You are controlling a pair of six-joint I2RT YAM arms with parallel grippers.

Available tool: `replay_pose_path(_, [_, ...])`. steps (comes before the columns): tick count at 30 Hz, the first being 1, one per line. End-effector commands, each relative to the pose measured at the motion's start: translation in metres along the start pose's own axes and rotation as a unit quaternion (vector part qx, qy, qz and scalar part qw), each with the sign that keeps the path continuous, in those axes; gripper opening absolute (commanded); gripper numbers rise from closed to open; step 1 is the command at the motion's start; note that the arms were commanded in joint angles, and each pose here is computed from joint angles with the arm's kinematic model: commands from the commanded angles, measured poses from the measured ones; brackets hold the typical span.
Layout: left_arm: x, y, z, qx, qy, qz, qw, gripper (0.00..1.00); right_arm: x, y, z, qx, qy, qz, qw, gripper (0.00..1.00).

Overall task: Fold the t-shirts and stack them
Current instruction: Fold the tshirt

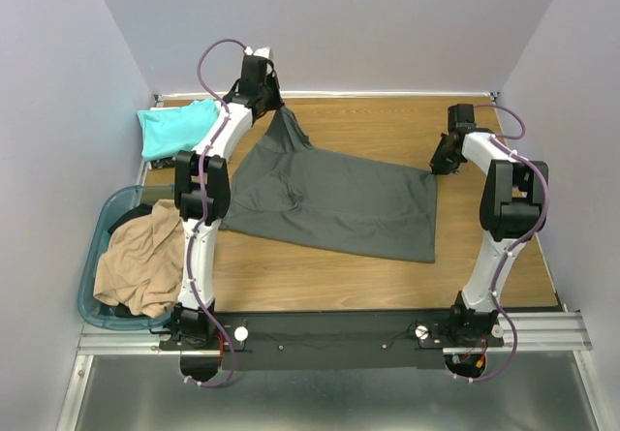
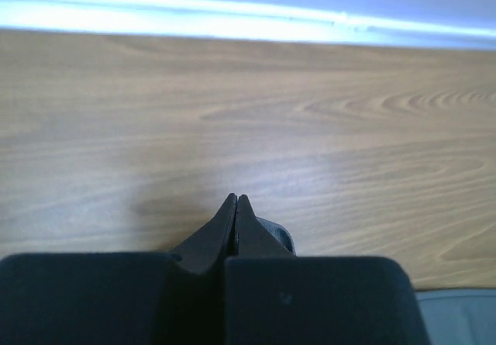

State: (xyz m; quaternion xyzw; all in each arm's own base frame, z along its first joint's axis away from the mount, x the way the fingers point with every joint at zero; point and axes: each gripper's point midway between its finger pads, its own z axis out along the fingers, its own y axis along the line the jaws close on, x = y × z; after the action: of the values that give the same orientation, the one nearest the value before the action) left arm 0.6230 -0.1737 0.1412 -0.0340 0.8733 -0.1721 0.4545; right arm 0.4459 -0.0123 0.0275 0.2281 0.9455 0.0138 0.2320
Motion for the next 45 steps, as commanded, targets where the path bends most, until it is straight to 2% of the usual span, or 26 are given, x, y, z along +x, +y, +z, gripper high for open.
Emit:
replay_pose_path(1, [-0.021,-0.008,0.006,0.035,-0.024,-0.005,0.999,0.0,-0.014,0.003,0.004,0.005,0.001,0.005,1.0,0.0])
replay_pose_path(7, [-0.042,-0.008,-0.006,0.048,-0.048,0.011,0.998,0.0,-0.05,0.014,-0.011,-0.006,-0.042,0.003,0.999,0.01])
replay_pose_path(11, [-0.05,-0.01,-0.038,0.049,-0.067,0.033,0.996,0.0,-0.064,0.021,-0.034,-0.026,-0.067,-0.014,0.997,0.0])
replay_pose_path(12, [-0.033,-0.004,-0.038,0.043,-0.053,0.035,0.997,0.0,-0.061,0.022,-0.036,-0.032,-0.066,-0.018,0.997,0.0])
replay_pose_path(14, [-0.023,0.004,-0.052,0.027,-0.05,0.042,0.998,0.0,-0.064,0.026,-0.05,-0.049,-0.076,-0.029,0.995,0.0])
replay_pose_path(17, [-0.02,0.013,-0.072,0.003,-0.054,0.046,0.998,0.0,-0.051,0.024,-0.055,-0.056,-0.071,-0.038,0.995,0.01])
replay_pose_path(18, [-0.004,0.019,-0.073,-0.006,-0.038,0.043,0.998,0.0,-0.047,0.022,-0.061,-0.058,-0.074,-0.041,0.995,0.0])
replay_pose_path(20, [-0.005,0.02,-0.089,-0.012,-0.044,0.037,0.998,0.0,-0.038,0.024,-0.065,-0.073,-0.066,-0.045,0.994,0.01])
replay_pose_path(21, [0.009,0.025,-0.091,-0.018,-0.032,0.033,0.999,0.0,-0.036,0.026,-0.069,-0.082,-0.066,-0.047,0.993,0.01])
replay_pose_path(26, [0.02,0.03,-0.121,-0.035,-0.036,0.016,0.999,0.0,-0.006,0.022,-0.065,-0.095,-0.038,-0.056,0.993,0.0])
replay_pose_path(28, [0.036,0.037,-0.13,-0.045,-0.025,0.009,0.999,0.0,0.002,0.024,-0.065,-0.102,-0.033,-0.062,0.992,0.0])
replay_pose_path(35, [0.053,0.037,-0.16,-0.045,-0.028,-0.017,0.998,0.0,0.012,0.022,-0.074,-0.105,-0.04,-0.069,0.991,0.0])
replay_pose_path(42, [0.09,0.048,-0.173,-0.054,-0.004,-0.026,0.998,0.0,0.025,0.018,-0.076,-0.101,-0.035,-0.069,0.992,0.0])
replay_pose_path(45, [0.096,0.055,-0.18,-0.069,-0.012,-0.031,0.997,0.0,0.032,0.015,-0.076,-0.1,-0.034,-0.07,0.992,0.01])
